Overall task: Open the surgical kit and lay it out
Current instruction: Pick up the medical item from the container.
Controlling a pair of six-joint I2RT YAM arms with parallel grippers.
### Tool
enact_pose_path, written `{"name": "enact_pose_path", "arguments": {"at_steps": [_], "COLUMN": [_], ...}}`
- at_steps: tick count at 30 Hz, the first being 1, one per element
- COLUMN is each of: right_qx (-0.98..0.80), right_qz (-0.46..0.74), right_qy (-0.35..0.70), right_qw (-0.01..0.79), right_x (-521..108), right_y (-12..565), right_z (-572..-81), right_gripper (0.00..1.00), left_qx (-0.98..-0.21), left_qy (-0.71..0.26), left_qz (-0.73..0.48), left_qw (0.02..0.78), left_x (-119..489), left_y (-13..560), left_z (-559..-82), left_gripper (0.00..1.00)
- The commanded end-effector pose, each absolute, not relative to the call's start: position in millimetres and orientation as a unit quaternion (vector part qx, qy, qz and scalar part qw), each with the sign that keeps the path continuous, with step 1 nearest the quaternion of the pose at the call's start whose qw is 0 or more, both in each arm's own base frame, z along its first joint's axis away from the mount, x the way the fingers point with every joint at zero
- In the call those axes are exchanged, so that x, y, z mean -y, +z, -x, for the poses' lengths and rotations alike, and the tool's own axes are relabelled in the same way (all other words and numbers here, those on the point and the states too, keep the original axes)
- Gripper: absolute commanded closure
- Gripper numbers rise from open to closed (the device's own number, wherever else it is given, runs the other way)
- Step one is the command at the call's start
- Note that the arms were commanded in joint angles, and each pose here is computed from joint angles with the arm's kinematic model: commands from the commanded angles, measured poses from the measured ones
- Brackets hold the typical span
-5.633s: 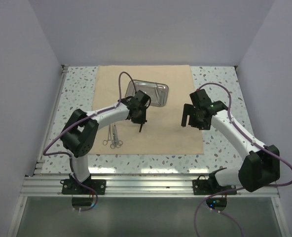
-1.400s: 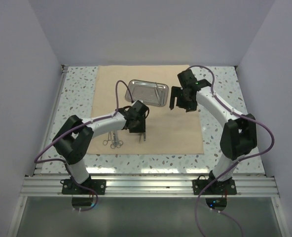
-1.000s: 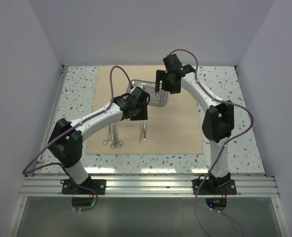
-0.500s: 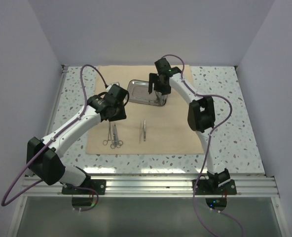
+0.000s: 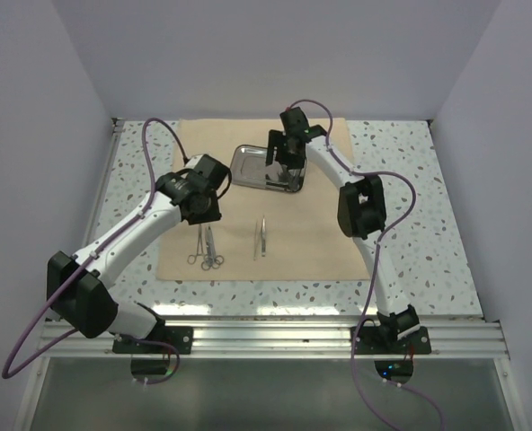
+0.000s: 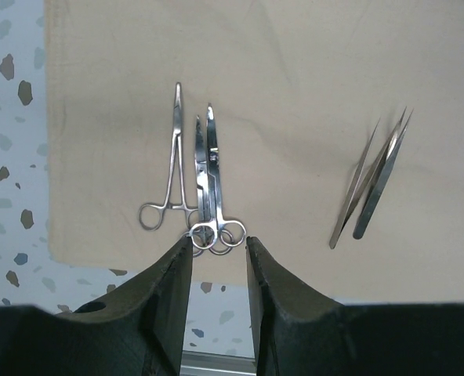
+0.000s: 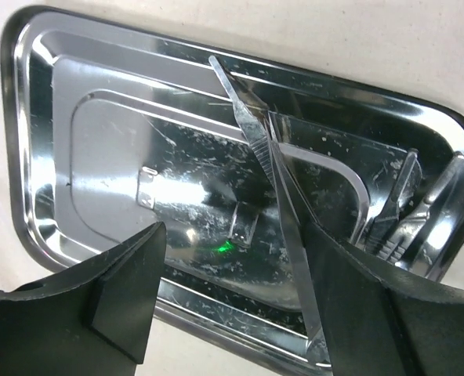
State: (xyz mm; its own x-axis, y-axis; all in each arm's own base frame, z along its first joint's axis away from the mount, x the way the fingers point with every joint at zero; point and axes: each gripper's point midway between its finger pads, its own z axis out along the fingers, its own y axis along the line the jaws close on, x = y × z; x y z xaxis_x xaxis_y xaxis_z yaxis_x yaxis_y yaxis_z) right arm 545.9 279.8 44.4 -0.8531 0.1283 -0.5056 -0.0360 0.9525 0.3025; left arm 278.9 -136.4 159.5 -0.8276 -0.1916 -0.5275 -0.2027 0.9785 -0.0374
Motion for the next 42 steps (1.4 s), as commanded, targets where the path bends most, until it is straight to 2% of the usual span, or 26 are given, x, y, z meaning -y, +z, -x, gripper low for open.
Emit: {"name": "enact_pose_path", "arguments": {"at_steps": [1, 4, 13, 16, 21, 22, 24, 28, 35, 39, 42], "right_qx": [-0.954, -0.958, -0.972, -0.974, -0.974, -0.973, -0.973, -0.963, -0.933, -0.911, -0.906], "right_qz": [-0.027, -0.023, -0.018, -0.019, -0.02, -0.018, -0.017, -0.014, 0.005, 0.011, -0.011], "right_qy": [0.16, 0.143, 0.097, 0.091, 0.088, 0.091, 0.095, 0.12, 0.223, 0.317, 0.349], "right_qw": [0.252, 0.246, 0.214, 0.209, 0.208, 0.21, 0.211, 0.242, 0.283, 0.264, 0.241], "right_x": [-289, -285, -268, -267, -265, -267, -268, -276, -307, -333, -336], "right_y": [20, 13, -17, -25, -28, -24, -18, 21, 108, 134, 131], "right_z": [-544, -539, -516, -514, -515, -515, -516, -526, -527, -519, -517], "right_gripper": [0.25, 0.28, 0.51, 0.61, 0.87, 0.95, 1.0, 1.0, 1.0, 1.0, 1.0], "left_qx": [-0.949, -0.949, -0.951, -0.951, -0.952, -0.952, -0.952, -0.951, -0.948, -0.945, -0.943], "left_qy": [0.02, 0.023, 0.03, 0.032, 0.033, 0.033, 0.033, 0.029, 0.012, 0.006, 0.0], "left_qz": [0.12, 0.119, 0.12, 0.121, 0.123, 0.123, 0.124, 0.125, 0.128, 0.127, 0.128], "left_qw": [0.292, 0.291, 0.283, 0.282, 0.278, 0.278, 0.276, 0.28, 0.292, 0.3, 0.308], "left_x": [125, 124, 121, 118, 115, 115, 115, 115, 119, 120, 120], "left_y": [172, 171, 167, 167, 164, 164, 163, 164, 169, 173, 178], "left_z": [-280, -281, -280, -277, -271, -271, -269, -270, -272, -273, -274], "left_gripper": [0.63, 0.63, 0.63, 0.64, 0.63, 0.63, 0.64, 0.64, 0.64, 0.64, 0.64]}}
